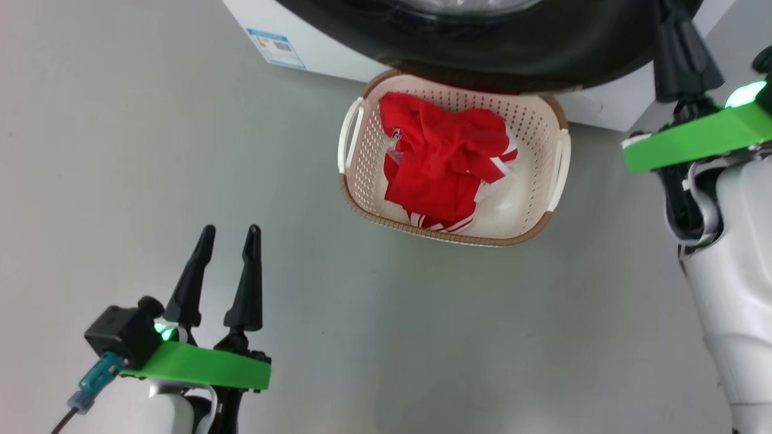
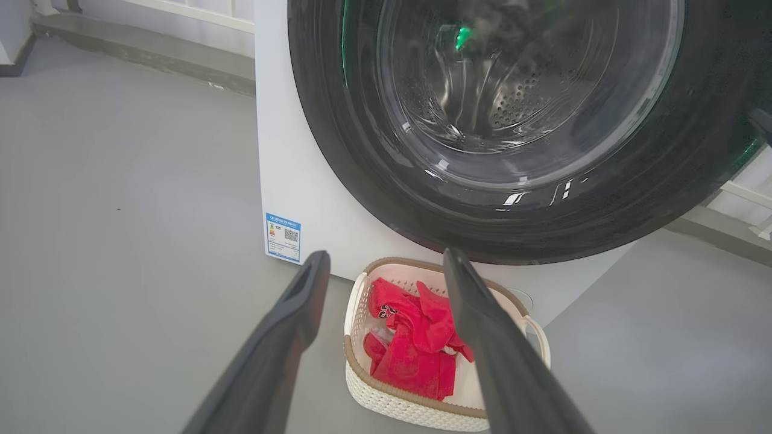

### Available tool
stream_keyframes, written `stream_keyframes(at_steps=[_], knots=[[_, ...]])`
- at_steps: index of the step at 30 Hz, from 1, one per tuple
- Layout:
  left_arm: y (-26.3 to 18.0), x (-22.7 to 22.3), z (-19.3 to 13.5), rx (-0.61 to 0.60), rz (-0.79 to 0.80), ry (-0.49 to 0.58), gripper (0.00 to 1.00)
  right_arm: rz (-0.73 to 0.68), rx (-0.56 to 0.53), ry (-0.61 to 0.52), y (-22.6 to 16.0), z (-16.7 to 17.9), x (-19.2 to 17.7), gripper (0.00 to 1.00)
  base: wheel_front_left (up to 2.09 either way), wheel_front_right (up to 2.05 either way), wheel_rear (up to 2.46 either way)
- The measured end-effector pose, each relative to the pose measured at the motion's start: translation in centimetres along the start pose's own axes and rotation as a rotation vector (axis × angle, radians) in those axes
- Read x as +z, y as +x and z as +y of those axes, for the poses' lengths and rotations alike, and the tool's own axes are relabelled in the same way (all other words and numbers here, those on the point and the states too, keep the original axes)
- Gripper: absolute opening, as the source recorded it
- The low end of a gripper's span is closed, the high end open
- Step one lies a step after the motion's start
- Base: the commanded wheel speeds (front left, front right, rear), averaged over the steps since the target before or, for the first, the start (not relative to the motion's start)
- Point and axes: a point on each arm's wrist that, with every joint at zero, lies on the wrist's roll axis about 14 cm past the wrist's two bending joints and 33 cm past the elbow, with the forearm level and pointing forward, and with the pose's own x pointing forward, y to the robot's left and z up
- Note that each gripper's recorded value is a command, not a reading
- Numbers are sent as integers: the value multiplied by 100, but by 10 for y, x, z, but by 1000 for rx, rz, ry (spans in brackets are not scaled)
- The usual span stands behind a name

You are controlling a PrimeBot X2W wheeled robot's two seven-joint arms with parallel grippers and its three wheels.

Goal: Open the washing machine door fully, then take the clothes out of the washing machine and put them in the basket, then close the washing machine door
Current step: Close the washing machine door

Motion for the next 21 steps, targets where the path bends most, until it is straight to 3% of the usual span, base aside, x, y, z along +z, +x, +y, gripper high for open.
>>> stream_keyframes(at_steps=[21], knots=[[18, -13, 5, 16, 30, 1, 100, -101, 1, 52, 64, -11, 4, 0, 0, 0, 0]])
